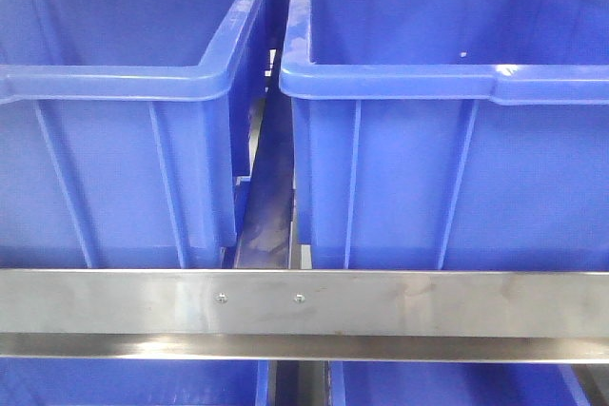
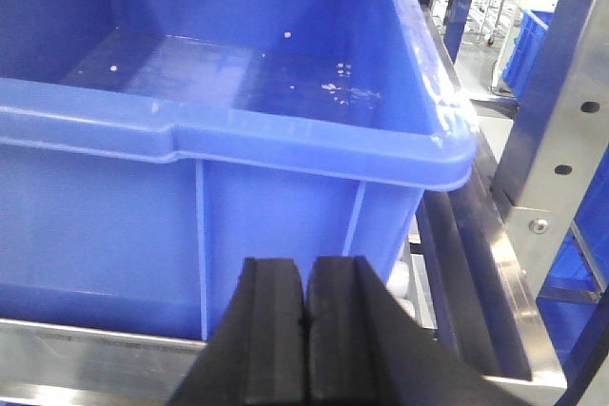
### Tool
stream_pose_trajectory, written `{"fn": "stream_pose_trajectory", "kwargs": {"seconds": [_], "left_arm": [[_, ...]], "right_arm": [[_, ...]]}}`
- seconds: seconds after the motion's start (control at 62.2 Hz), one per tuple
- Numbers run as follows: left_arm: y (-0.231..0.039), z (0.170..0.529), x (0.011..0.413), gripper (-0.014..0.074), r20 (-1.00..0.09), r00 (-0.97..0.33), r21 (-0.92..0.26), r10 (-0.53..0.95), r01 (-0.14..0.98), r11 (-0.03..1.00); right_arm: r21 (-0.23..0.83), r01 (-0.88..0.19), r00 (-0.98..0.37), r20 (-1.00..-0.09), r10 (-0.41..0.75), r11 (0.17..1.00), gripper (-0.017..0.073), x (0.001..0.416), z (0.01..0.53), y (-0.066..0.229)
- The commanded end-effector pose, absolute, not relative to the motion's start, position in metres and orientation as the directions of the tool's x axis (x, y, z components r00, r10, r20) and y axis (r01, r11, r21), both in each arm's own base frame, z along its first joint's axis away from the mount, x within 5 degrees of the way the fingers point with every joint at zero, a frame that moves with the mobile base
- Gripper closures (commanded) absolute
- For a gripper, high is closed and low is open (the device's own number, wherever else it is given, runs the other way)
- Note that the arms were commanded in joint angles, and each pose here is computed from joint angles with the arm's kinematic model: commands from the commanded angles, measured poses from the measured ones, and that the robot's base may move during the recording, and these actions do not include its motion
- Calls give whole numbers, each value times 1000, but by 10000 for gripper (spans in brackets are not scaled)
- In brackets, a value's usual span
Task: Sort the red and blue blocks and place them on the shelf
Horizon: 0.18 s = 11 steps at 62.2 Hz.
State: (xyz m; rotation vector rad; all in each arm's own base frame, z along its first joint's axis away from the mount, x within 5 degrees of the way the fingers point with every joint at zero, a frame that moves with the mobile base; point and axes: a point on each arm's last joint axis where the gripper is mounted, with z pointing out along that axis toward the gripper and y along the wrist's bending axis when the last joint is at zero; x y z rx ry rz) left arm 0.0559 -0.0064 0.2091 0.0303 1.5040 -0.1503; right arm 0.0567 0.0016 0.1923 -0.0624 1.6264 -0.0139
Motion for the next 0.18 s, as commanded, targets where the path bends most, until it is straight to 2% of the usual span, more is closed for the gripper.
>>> {"fn": "stream_pose_trajectory", "kwargs": {"seconds": [0.0,0.161], "left_arm": [[-6,203,56,468,-989,115,-82,-95,115,990],[-6,203,56,468,-989,115,-82,-95,115,990]], "right_arm": [[-55,-27,82,-995,-53,998,515,54,210,2],[-55,-27,82,-995,-53,998,515,54,210,2]]}}
